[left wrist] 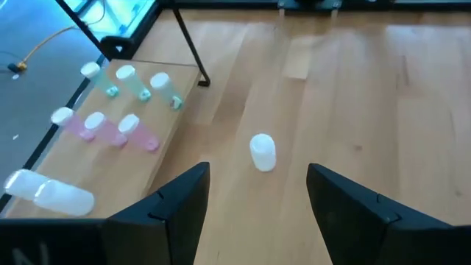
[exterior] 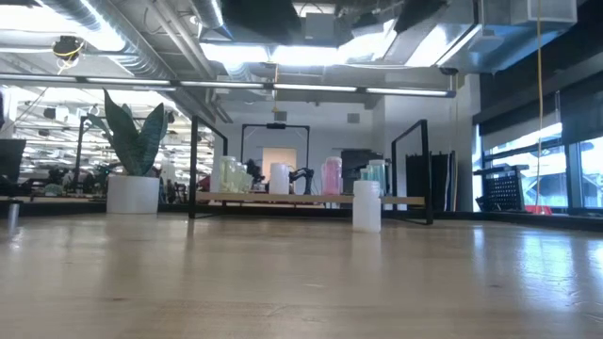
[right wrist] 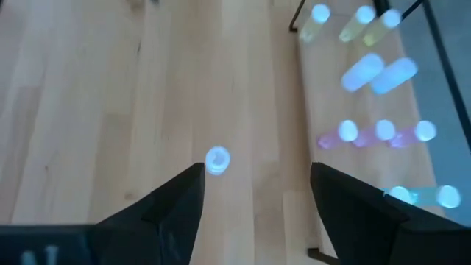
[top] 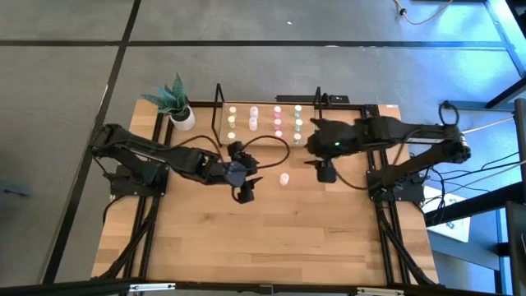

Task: Pick and place medicine bottles onto shelf by color
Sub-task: Put the white bottle on the shelf aligned with other white pill bottles

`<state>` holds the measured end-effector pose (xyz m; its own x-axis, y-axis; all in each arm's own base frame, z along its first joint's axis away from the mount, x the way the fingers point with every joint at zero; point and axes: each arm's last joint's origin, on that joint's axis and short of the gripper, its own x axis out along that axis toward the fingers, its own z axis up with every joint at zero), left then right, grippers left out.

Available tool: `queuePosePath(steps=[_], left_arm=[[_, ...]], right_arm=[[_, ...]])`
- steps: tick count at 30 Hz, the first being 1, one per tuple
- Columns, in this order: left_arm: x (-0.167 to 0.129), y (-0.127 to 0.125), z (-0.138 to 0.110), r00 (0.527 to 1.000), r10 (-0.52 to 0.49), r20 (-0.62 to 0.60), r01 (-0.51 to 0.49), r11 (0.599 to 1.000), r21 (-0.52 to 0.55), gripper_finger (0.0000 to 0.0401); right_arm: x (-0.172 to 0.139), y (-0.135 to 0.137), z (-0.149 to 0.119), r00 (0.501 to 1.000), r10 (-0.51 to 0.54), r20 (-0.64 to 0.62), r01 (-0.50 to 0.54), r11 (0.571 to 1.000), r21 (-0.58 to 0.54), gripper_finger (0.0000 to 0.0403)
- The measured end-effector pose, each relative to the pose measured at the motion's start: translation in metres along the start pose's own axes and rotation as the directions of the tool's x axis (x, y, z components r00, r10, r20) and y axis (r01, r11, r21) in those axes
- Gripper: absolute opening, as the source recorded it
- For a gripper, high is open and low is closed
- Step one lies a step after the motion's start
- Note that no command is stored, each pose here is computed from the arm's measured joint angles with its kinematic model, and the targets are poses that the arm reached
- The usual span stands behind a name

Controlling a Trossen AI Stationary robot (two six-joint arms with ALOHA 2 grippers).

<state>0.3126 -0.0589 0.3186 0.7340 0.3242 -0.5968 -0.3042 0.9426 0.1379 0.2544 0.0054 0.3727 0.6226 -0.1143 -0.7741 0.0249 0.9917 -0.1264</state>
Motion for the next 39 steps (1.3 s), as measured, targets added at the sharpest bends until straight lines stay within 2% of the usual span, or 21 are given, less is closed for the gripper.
queuePosePath(steps=[9,17,24,32,39], left_arm=[[0.064,-0.017,-0.003,0.993,-0.114,-0.005,0.114,0.991,0.076,0.0221],[0.109,-0.016,-0.017,0.982,-0.169,-0.079,0.174,0.983,0.057,0.0221],[0.127,-0.006,-0.025,0.979,-0.157,-0.132,0.164,0.986,0.043,0.0221],[0.139,-0.001,-0.026,0.981,-0.147,-0.123,0.157,0.985,0.076,0.0221],[0.145,-0.006,-0.026,0.967,-0.230,-0.107,0.240,0.966,0.094,0.0221]], right_arm=[[-0.030,-0.004,-0.007,0.996,-0.003,0.086,0.003,1.000,0.008,0.0248],[-0.034,-0.004,-0.010,0.997,0.005,0.081,-0.007,1.000,0.022,0.0248],[-0.035,-0.004,-0.010,0.997,0.005,0.082,-0.008,0.999,0.037,0.0248],[-0.035,-0.004,-0.008,0.995,0.004,0.102,-0.008,0.999,0.038,0.0248],[-0.035,-0.004,-0.008,0.994,0.004,0.108,-0.009,0.999,0.040,0.0248]])
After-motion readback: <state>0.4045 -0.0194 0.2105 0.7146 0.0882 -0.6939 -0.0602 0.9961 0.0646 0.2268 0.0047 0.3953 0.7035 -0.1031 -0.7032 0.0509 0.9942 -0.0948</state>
